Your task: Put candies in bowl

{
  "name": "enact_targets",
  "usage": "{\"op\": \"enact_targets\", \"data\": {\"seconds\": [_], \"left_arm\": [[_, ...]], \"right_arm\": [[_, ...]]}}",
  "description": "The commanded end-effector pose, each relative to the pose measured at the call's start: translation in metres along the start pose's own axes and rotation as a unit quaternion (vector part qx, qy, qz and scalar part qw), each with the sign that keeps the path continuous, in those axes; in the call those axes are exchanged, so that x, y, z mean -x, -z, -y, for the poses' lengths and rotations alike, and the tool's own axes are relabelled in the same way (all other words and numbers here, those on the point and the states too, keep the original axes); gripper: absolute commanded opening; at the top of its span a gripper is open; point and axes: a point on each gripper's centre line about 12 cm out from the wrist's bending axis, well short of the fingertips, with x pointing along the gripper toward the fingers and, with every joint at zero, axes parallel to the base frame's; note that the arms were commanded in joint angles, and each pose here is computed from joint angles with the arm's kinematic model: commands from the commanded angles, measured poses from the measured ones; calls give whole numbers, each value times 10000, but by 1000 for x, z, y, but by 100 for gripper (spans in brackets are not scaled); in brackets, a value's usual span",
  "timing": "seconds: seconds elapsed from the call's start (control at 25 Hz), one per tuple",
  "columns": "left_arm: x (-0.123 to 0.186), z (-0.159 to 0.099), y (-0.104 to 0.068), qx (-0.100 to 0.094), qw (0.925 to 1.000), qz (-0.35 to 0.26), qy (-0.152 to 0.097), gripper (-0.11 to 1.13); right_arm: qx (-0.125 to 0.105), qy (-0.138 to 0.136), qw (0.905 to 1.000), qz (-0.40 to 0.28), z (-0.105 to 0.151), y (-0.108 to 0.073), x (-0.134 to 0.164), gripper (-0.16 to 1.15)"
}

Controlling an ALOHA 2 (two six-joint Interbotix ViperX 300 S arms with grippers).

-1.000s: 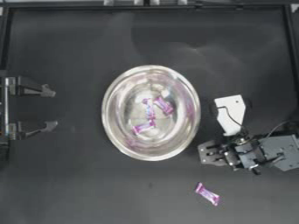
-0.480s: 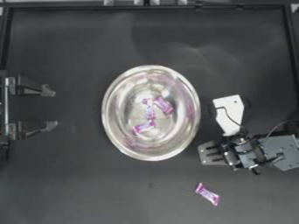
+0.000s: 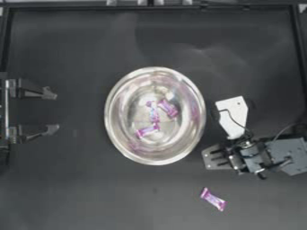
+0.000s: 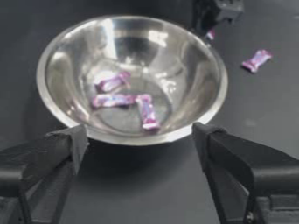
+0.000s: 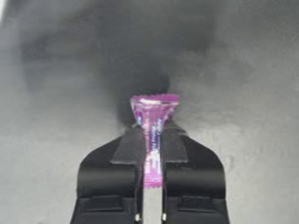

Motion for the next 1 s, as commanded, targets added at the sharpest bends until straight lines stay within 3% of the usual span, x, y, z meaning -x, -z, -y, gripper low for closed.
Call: {"op": "enact_targets", "data": {"seconds": [0.04,0.52,1.0], "left_arm": [[0,0,-4,-6,10000,54,-6,101],[0,0,-4,-6,10000,54,-6,101],[0,0,-5,10,10000,62,-4,101]], "right_arm": [[-69,-275,9995,131,-3,-10,31,30],[-2,-1048,9907,864,-11,-43,92,30],[208,-2050,9657,1578,-37,-85,116,30]]}}
